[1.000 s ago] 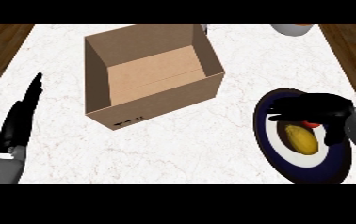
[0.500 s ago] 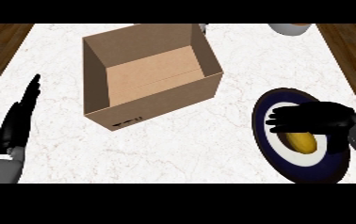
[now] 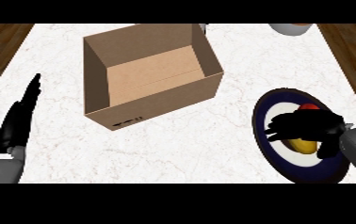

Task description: Pick the lemon from the plate and place it in the cardboard box

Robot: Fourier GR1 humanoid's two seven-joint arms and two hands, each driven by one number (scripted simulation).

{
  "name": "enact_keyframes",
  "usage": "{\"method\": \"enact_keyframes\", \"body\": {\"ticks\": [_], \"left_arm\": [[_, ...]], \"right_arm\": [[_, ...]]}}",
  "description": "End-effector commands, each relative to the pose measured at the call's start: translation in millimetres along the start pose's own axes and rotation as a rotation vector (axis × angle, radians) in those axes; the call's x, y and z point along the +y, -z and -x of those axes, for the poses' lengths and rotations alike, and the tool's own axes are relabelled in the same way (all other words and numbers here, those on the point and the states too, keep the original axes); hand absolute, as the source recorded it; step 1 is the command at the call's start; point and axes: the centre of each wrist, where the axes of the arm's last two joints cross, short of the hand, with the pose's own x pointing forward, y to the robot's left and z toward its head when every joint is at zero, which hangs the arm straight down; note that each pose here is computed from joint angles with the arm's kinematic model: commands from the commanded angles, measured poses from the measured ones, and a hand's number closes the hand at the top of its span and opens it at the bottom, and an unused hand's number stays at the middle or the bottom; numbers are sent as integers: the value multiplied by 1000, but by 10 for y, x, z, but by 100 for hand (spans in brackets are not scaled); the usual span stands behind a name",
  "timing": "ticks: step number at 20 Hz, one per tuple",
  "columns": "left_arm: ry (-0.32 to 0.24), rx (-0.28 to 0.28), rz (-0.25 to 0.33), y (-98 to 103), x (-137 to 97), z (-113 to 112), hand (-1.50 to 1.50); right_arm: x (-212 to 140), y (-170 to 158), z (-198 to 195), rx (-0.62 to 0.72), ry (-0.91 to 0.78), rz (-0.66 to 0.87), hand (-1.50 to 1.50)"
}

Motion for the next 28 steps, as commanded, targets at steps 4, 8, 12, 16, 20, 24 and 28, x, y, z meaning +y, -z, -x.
{"method": "enact_keyframes", "body": {"ticks": [4,8,12,16,20,24,28], "left_arm": [[-2,13,4,-79,7,6,0],[6,2,14,-71,78,-84,0],[-8,2,0,-108,-2,-73,0],[8,41,-21,-126,77,134,0],[12,89,-71,-152,218,208,0],[30,91,-77,-185,268,251,0],[21,92,-52,-198,190,267,0]], "right_arm": [[51,224,-61,-79,-84,209,150],[51,313,-10,-59,-119,288,150],[-152,167,-13,-56,-171,397,150],[85,370,-54,466,125,579,150],[546,162,-65,919,333,674,150],[206,533,-134,1070,341,875,150],[-441,841,-298,1070,187,1076,150]]}}
